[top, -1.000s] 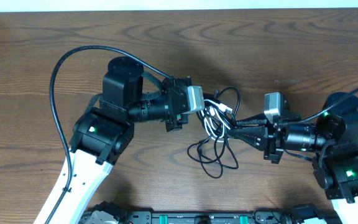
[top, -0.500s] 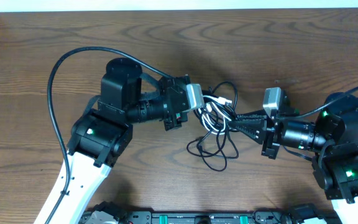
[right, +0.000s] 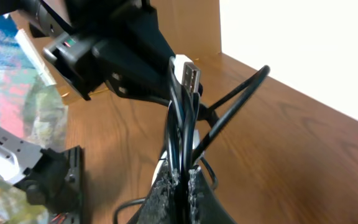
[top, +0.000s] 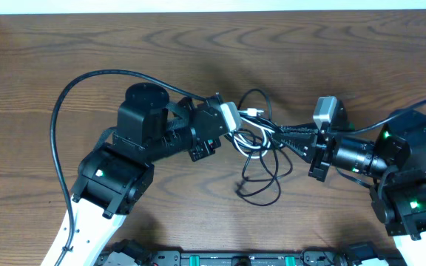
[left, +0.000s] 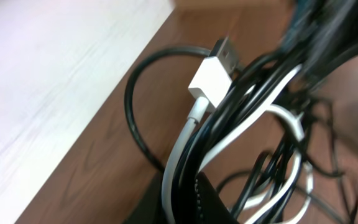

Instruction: Untangle cables

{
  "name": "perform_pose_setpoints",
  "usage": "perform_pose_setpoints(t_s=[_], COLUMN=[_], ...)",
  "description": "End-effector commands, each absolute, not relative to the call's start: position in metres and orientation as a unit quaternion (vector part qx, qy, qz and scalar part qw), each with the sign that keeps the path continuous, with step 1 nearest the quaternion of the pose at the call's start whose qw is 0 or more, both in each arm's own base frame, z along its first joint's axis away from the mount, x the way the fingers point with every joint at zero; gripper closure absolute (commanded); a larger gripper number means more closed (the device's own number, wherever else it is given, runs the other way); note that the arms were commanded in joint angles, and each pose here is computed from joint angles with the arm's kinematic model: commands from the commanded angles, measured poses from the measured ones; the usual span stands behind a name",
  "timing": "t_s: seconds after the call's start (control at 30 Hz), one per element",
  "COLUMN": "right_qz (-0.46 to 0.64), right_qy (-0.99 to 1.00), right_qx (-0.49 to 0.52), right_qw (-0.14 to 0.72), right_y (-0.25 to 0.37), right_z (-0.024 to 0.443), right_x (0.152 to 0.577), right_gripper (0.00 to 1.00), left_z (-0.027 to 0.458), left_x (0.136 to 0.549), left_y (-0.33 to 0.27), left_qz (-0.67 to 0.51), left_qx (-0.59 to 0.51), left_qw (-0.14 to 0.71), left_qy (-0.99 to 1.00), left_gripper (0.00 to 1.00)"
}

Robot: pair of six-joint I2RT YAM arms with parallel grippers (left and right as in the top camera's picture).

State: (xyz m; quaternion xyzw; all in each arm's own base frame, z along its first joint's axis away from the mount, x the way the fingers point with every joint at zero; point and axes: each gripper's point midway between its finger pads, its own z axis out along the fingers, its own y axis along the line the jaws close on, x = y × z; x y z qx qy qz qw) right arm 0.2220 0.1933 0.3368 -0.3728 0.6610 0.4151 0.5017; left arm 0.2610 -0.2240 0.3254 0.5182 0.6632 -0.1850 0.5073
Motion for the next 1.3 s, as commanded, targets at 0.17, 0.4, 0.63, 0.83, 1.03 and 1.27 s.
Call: perform_pose_setpoints(t_s=[0.17, 0.4, 0.63, 0.83, 1.03, 1.27], right_qz=[0.4, 0.397, 0.364, 0.347, 0.351, 0.363], right_qy=[0.641, 0.643, 0.631, 0.654, 0.663, 0.669], right_qx=[-0.373, -0.369, -0.426, -0.422, -0.418, -0.421], right_qw=[0.539, 0.541, 0.537, 0.524, 0.512, 0.494], right_y=[0.187, 0.184, 0.187, 0.183, 0.185, 0.192], right_z=[0.361, 0.361, 0.343, 0.328, 0.321, 0.311], right_x=[0.213, 0.215, 0.207, 0.213, 0.221, 0.225], right_gripper=[0.99, 0.93, 0.41, 0.43, 0.52, 0.73], left_z=[0.321, 0.321, 0.332, 0.336, 0.341, 0.341], left_x=[0.299, 0.294, 0.255, 0.247, 0.233, 0.233], left_y=[-0.173, -0.18, -0.22, -0.227, -0.235, -0.235], left_qz=[-0.04, -0.064, -0.202, -0.229, -0.27, -0.27], left_qx=[0.443, 0.452, 0.511, 0.522, 0.537, 0.537], left_qw=[0.511, 0.511, 0.504, 0.504, 0.497, 0.497], left_qy=[0.735, 0.728, 0.666, 0.649, 0.626, 0.626], left_gripper=[0.92, 0.92, 0.92, 0.92, 0.92, 0.92])
